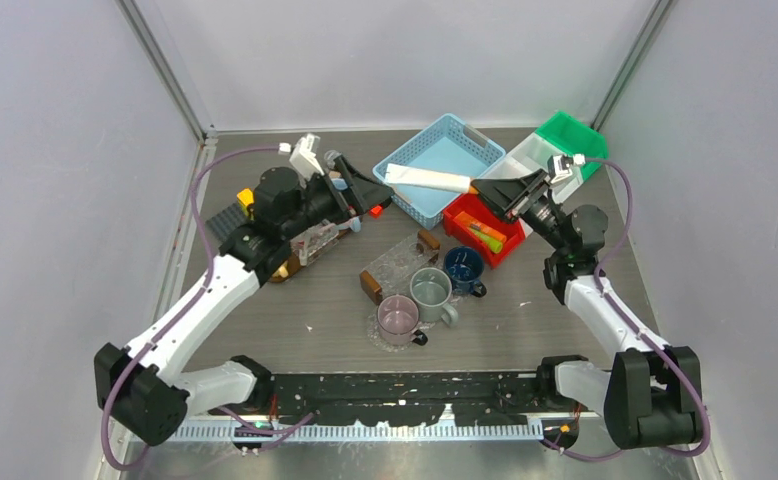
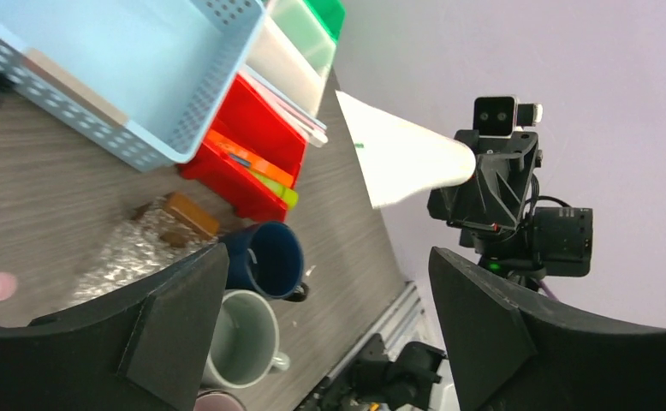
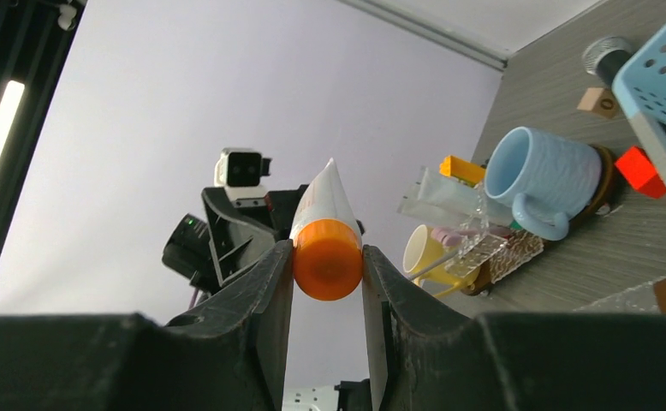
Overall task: Prepare toiletry sets of a toothbrush and toothpaste on the tray
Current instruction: Pick up the toothpaste from the storage box, then place the toothpaste in the toothpaste holder, then pick up the toothpaste from the storage box.
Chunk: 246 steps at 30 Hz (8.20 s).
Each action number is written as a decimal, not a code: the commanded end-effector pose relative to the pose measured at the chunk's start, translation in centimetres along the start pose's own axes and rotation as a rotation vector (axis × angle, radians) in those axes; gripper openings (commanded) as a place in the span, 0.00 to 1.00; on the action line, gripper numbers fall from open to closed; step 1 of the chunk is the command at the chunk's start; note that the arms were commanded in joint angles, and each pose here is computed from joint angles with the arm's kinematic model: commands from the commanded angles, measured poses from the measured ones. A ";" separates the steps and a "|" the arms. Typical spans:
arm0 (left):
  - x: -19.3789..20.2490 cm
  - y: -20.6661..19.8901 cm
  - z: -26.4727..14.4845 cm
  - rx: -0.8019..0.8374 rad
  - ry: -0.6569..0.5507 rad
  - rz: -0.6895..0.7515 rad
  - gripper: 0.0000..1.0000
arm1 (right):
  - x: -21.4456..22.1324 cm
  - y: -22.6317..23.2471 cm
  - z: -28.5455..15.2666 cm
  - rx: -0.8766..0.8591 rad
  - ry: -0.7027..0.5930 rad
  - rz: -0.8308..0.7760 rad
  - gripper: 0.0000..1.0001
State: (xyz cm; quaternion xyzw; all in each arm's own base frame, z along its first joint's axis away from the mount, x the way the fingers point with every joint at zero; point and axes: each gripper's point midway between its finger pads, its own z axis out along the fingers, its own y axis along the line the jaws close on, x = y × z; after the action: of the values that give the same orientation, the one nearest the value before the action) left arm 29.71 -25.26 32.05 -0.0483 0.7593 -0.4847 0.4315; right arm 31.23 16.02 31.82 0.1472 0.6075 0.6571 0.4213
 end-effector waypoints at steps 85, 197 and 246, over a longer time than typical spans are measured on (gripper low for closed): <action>0.2 -3.4 -1.2 -0.266 0.094 0.555 0.00 | -1.1 -6.1 -8.3 0.800 -0.111 -0.573 1.00; -6.6 5.1 -11.7 -0.568 -0.205 0.963 1.00 | -3.0 -19.0 -5.2 1.133 0.255 -0.513 0.81; -4.9 7.5 -11.6 -0.559 -0.215 0.998 1.00 | -3.3 -23.2 -8.0 1.239 0.801 -0.752 0.01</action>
State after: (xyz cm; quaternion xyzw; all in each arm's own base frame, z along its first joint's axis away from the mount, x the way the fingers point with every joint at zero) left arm 26.88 -10.52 29.37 0.1645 0.7596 0.0202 0.6289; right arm 36.51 6.70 5.93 -0.1015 0.9802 0.0347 0.1663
